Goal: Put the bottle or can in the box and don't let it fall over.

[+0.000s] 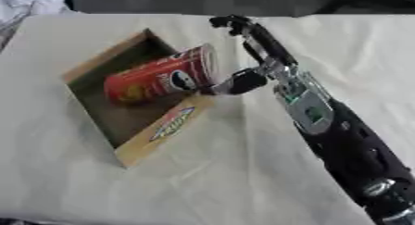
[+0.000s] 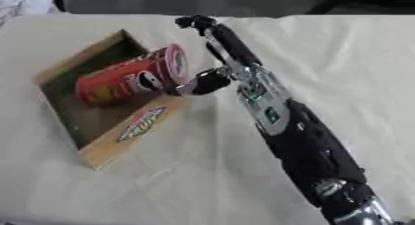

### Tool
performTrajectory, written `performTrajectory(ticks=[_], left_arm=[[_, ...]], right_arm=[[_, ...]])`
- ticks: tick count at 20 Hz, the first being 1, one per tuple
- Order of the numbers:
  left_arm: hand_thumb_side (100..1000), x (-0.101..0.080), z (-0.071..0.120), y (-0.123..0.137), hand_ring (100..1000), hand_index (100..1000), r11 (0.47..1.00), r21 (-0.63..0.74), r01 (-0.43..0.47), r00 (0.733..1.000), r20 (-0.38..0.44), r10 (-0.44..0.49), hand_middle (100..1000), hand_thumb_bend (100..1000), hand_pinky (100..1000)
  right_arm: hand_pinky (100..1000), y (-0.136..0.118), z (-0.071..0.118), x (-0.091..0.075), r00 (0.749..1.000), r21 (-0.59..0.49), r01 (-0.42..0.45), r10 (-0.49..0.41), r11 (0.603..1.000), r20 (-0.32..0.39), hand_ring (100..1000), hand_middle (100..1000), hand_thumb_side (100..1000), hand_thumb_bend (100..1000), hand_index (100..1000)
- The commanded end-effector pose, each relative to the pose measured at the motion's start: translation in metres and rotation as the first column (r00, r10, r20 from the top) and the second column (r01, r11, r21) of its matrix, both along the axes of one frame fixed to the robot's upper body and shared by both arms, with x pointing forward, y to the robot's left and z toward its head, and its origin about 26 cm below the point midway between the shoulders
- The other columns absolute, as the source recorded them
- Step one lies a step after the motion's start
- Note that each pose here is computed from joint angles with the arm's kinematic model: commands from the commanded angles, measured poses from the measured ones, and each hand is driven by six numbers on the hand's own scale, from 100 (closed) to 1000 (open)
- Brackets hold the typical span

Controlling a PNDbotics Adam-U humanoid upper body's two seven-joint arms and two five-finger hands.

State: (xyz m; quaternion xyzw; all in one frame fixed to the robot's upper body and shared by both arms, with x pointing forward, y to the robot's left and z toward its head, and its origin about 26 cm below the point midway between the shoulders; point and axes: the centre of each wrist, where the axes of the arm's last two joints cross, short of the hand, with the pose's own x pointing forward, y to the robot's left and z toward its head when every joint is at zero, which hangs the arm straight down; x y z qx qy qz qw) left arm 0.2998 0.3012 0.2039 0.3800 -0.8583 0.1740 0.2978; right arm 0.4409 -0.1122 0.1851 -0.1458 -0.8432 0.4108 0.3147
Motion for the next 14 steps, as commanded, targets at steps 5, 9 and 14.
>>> performTrajectory(ticks=[5,9,14], left_arm=[[561,-0.003,0.004,0.007,862,654,0.999,0.032,-0.026,1.000,0.005,0.026,638,555,575],[562,-0.004,0.003,0.010,863,653,0.999,0.038,-0.036,0.999,-0.005,0.036,638,555,574],[564,-0.005,0.000,0.012,864,653,0.998,0.053,-0.039,0.999,-0.024,0.040,638,554,573]], right_arm=[[806,-0.040,0.027,-0.010,0.998,0.121,0.056,-0.061,0.991,0.035,880,780,235,733,885],[800,-0.070,0.032,-0.022,0.993,0.183,0.100,-0.109,0.978,0.040,875,773,245,719,880],[799,-0.105,0.029,-0.033,0.982,0.295,0.165,-0.185,0.941,0.042,869,755,328,676,871]])
